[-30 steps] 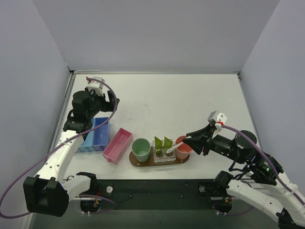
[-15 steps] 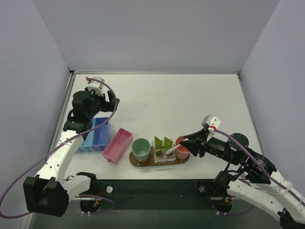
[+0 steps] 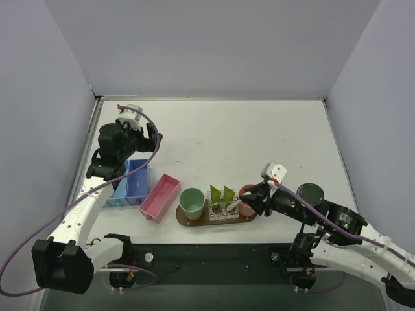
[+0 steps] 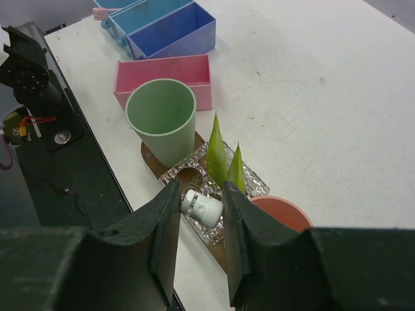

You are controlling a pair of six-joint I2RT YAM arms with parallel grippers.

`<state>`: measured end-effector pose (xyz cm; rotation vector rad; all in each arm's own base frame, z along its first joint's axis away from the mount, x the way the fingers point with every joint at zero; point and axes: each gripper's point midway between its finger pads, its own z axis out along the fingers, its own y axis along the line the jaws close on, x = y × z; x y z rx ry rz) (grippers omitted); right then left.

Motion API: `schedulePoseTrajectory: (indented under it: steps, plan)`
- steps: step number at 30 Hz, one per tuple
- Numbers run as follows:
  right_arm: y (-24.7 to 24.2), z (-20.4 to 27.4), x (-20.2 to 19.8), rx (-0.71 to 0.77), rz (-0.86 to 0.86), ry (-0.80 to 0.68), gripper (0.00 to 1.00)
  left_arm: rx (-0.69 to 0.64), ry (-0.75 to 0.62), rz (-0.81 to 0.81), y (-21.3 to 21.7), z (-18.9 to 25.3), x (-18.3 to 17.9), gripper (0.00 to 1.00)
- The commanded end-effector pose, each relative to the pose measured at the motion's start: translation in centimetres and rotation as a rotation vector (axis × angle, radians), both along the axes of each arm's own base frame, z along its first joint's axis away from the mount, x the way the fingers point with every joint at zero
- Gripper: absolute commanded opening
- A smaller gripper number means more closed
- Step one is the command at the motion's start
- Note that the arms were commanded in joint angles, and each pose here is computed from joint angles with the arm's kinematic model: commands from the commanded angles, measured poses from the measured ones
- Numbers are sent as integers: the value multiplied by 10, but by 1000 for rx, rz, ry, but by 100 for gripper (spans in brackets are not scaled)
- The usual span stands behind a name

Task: Prepare toiletry sets of a toothbrush and toothpaste on the tray

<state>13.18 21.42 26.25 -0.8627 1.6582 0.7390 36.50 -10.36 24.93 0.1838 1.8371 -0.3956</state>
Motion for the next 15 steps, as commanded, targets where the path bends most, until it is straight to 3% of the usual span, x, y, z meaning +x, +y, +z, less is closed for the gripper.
schedulePoseTrajectory:
  steps: [1,15]
  plan:
    - [7,3,8,-5,-23,-55,0,-10,-63,6,2,17,7,88]
    - [13,-15,13,-30,-56,-115,0,-21,-74,17,7,23,9,88]
